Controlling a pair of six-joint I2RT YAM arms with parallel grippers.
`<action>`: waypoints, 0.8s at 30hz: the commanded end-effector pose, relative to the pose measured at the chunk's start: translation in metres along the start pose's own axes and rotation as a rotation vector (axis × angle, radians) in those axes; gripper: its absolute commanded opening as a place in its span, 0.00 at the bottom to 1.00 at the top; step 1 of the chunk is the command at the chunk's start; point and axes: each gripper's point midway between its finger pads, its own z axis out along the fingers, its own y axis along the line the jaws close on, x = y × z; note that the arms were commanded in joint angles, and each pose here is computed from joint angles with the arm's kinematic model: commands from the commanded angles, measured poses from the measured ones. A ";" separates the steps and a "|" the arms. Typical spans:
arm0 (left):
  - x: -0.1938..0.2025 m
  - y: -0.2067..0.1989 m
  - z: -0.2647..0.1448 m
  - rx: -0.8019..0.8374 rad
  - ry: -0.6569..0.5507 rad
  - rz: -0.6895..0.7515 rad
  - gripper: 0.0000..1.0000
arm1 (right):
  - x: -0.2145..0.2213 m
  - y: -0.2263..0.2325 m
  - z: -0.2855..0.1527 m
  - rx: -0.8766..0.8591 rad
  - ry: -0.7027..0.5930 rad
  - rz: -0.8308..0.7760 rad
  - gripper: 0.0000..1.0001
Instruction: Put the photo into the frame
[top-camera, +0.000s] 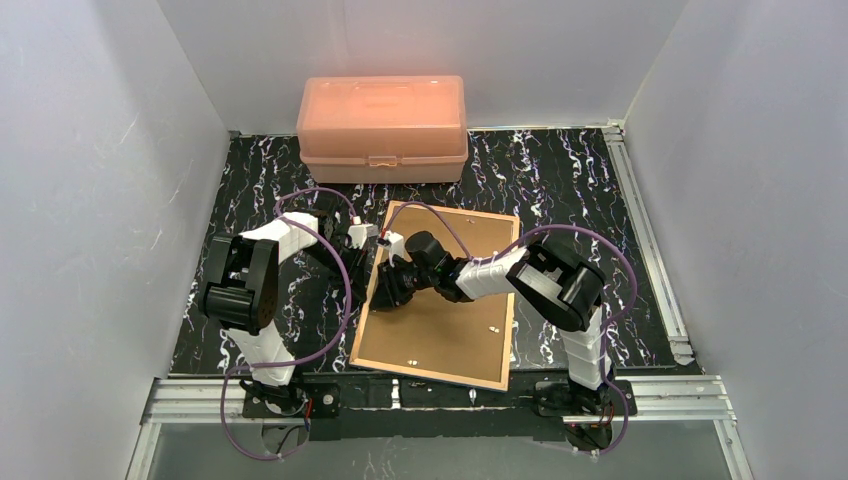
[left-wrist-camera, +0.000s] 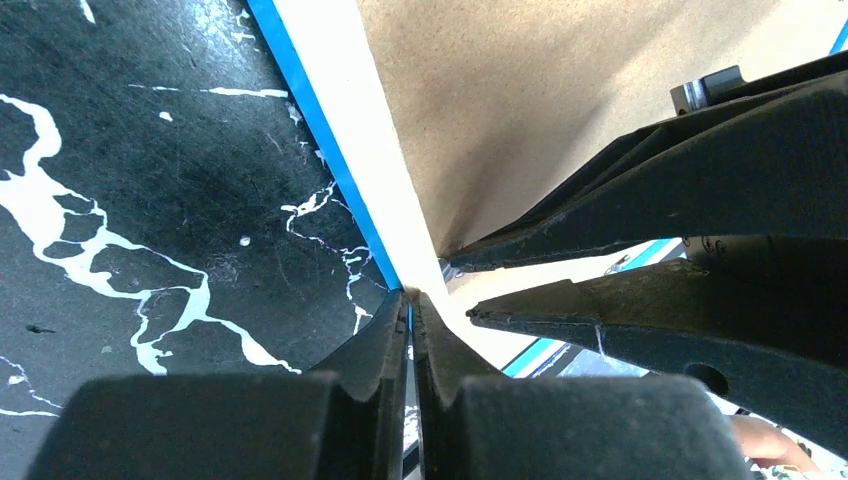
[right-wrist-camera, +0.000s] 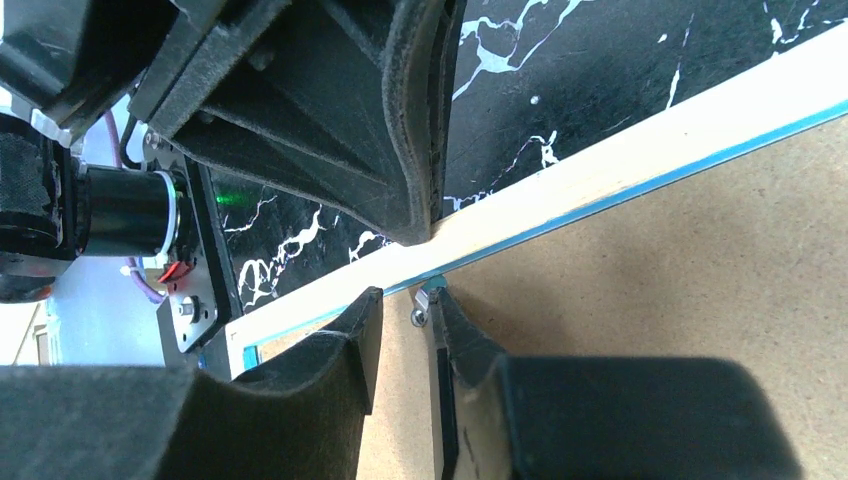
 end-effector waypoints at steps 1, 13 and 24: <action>-0.006 -0.019 0.001 0.078 -0.008 0.021 0.01 | -0.005 0.014 0.004 -0.013 -0.023 -0.064 0.31; -0.002 -0.019 -0.004 0.060 0.006 0.024 0.00 | -0.017 -0.005 -0.030 0.035 -0.108 0.038 0.08; -0.004 -0.021 -0.005 0.072 0.000 0.025 0.00 | -0.015 0.013 -0.017 -0.102 -0.130 0.081 0.01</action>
